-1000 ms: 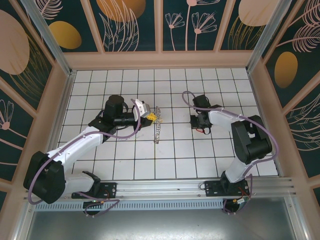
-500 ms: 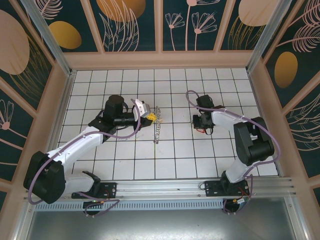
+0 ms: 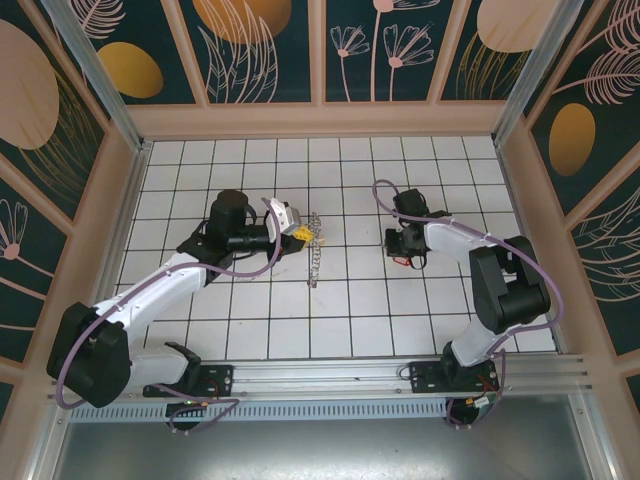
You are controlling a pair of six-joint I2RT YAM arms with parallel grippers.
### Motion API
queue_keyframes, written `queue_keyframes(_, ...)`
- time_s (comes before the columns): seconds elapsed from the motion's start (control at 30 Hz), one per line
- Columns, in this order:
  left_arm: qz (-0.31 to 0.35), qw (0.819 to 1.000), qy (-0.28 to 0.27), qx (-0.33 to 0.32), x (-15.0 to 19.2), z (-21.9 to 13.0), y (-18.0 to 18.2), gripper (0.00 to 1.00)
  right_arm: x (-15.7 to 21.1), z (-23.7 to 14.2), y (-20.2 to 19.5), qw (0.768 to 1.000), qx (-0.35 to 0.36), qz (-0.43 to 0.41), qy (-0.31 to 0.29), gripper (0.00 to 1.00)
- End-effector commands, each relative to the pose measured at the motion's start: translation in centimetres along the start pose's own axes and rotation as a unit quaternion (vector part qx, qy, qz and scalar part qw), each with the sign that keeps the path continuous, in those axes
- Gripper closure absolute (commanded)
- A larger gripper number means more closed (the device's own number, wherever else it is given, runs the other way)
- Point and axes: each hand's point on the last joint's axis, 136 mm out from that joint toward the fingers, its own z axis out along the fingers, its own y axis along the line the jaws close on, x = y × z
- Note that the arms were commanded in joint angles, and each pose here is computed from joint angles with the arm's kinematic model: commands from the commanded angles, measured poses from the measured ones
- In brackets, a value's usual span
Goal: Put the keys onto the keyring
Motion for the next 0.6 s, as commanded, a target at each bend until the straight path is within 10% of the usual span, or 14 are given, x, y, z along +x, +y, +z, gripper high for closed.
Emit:
queue_keyframes(0.0,0.012,1.000,-0.013,0.004,-0.76,0.00,-0.13,1.00,1.02,0.10,-0.81,1.000,0.010,0.013,0.015,0.86)
queue_keyframes(0.57,0.012,1.000,-0.013,0.004,-0.82,0.06,0.04,1.00,1.16,0.56,-0.97,1.000,0.014,0.013,0.022,0.84)
